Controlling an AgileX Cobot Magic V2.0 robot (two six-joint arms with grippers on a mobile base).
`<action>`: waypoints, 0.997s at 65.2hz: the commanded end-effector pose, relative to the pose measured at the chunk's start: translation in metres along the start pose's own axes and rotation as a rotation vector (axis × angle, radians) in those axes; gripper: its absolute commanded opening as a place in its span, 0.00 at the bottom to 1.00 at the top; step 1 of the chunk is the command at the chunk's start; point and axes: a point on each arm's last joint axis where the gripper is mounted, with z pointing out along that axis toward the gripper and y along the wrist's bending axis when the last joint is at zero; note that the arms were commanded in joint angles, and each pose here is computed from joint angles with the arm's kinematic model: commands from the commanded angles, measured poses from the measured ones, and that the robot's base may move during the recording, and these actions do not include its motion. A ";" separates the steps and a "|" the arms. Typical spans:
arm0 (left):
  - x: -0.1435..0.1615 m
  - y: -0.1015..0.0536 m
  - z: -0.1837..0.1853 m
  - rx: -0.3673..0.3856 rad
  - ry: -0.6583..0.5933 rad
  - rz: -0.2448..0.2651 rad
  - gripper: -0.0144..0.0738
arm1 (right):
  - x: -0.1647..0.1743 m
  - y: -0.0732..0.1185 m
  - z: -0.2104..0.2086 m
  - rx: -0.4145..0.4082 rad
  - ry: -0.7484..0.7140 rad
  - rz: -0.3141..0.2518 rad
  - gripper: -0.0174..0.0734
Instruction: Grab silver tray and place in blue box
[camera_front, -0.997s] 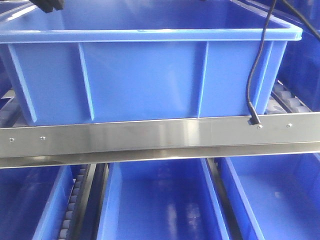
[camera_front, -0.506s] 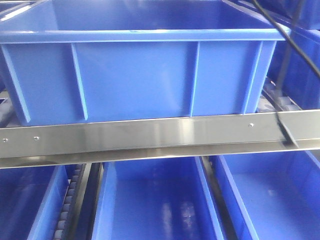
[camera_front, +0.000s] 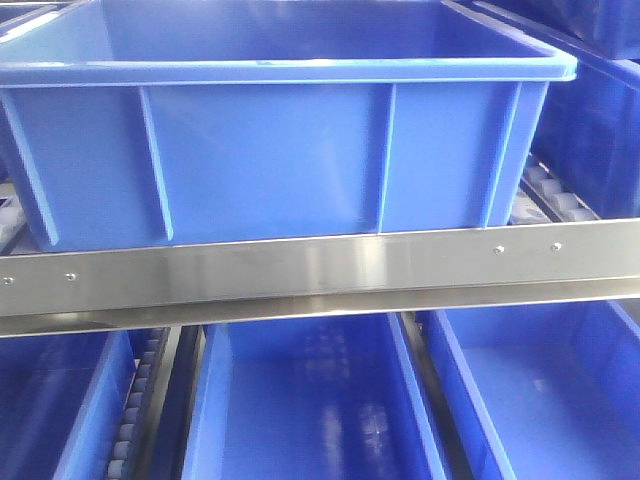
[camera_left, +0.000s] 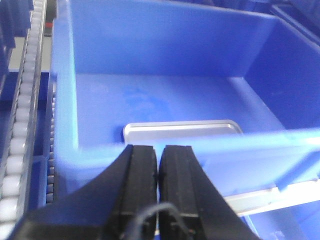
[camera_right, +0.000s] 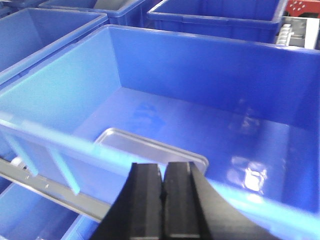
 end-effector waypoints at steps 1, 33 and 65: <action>-0.013 -0.002 -0.020 0.023 -0.160 0.005 0.17 | -0.011 0.002 -0.030 -0.017 -0.157 -0.033 0.25; 0.007 0.001 -0.076 0.041 -0.291 -0.001 0.16 | 0.027 0.002 -0.110 -0.019 -0.288 -0.036 0.25; 0.008 0.001 -0.111 0.067 -0.344 -0.115 0.16 | 0.027 0.002 -0.110 -0.018 -0.288 -0.036 0.25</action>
